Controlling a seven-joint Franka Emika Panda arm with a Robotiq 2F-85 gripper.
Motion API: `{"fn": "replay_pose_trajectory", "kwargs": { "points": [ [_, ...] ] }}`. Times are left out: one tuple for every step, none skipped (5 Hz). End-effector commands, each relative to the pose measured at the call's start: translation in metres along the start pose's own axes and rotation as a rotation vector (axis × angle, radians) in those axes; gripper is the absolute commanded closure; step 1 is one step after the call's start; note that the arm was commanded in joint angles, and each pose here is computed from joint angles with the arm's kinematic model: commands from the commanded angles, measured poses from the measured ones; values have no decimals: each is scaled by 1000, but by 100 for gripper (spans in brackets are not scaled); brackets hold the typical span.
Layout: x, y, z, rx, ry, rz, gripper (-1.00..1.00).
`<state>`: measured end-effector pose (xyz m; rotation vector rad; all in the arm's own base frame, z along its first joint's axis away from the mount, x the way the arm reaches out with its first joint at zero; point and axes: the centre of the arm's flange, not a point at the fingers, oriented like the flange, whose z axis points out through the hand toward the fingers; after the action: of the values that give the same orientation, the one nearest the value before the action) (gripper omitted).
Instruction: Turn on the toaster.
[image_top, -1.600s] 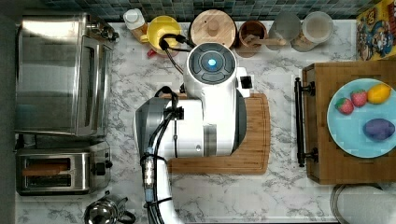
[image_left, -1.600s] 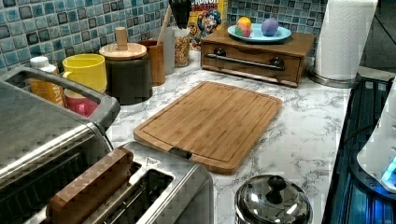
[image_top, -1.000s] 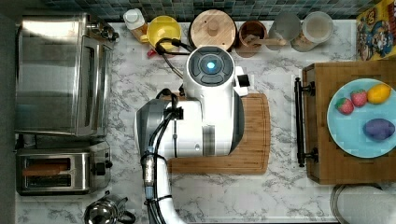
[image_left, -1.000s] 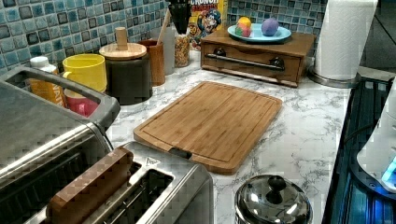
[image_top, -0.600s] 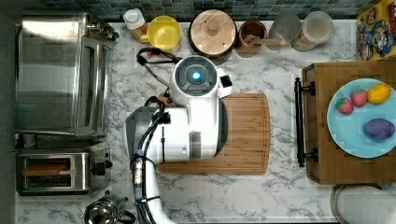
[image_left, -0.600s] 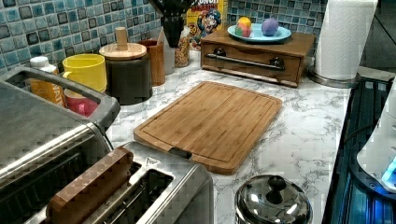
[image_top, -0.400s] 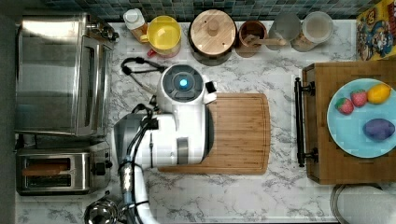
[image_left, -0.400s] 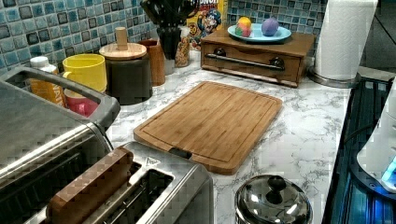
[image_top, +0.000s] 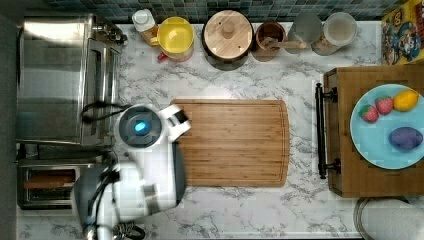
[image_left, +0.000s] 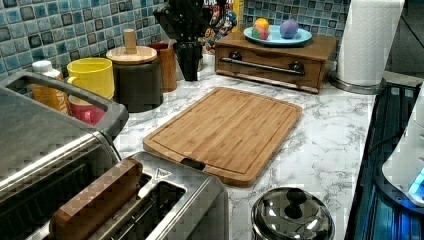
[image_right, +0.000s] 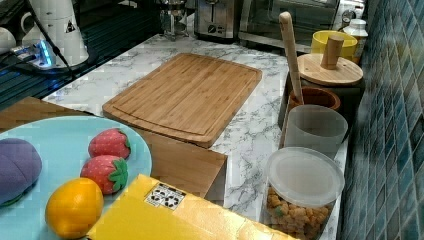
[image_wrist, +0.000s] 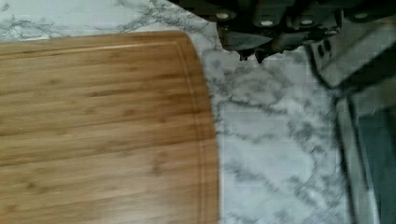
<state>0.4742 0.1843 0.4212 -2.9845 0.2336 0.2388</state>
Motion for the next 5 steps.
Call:
{"fn": "replay_pose_trajectory", "kwargs": {
  "points": [
    [-48,-48,36,-47,-22,-198,100],
    [-64,-56,52,-54,-52,-239,100],
    [-80,-65,61,-20,-74,-286,100],
    [-106,-69,53,52,-15,-364,100],
    [-116,-80,50,94,-19,-404,100]
  ]
}}
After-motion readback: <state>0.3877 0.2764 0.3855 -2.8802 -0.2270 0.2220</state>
